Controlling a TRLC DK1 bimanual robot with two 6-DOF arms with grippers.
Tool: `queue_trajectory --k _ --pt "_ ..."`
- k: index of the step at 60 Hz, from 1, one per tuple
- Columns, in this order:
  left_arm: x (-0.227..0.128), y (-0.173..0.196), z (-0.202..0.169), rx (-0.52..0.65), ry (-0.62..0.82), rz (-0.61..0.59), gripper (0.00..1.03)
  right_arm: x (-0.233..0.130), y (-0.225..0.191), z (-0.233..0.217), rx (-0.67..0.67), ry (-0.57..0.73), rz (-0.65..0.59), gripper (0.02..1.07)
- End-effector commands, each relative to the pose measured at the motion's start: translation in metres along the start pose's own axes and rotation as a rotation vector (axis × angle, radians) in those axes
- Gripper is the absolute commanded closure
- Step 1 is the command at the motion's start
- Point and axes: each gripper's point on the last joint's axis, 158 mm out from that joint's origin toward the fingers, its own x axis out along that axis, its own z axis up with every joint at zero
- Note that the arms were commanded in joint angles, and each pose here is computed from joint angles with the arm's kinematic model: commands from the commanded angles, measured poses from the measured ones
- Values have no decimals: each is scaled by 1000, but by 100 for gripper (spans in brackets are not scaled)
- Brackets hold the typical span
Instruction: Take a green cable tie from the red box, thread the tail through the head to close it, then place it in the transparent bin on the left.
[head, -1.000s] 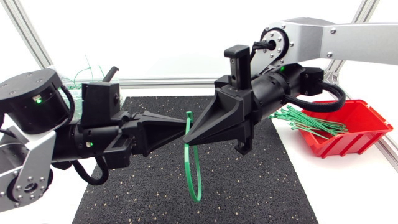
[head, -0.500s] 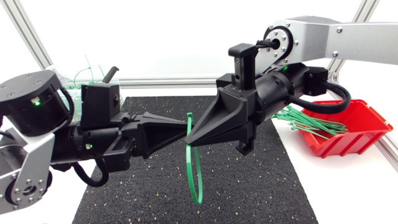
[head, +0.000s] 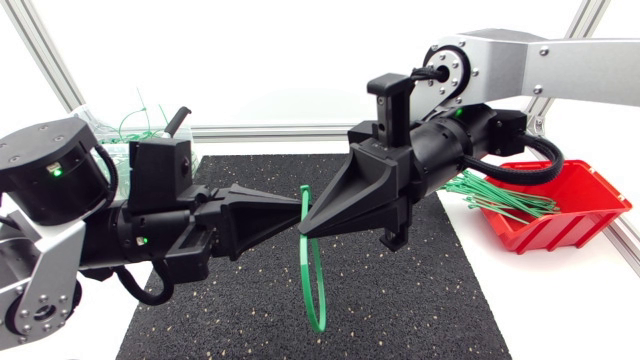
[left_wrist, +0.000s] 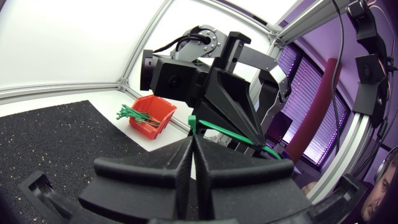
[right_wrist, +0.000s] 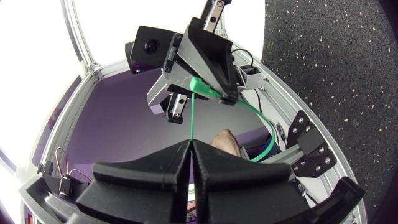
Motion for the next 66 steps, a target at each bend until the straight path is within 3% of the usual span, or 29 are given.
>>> queue_trajectory --k 1,66 --pt "-2 -5 -6 19 4 -8 100 -2 2 -5 -7 -6 7 101" --pt "2 -7 -5 28 -3 0 100 -3 2 -9 -27 -10 6 101"
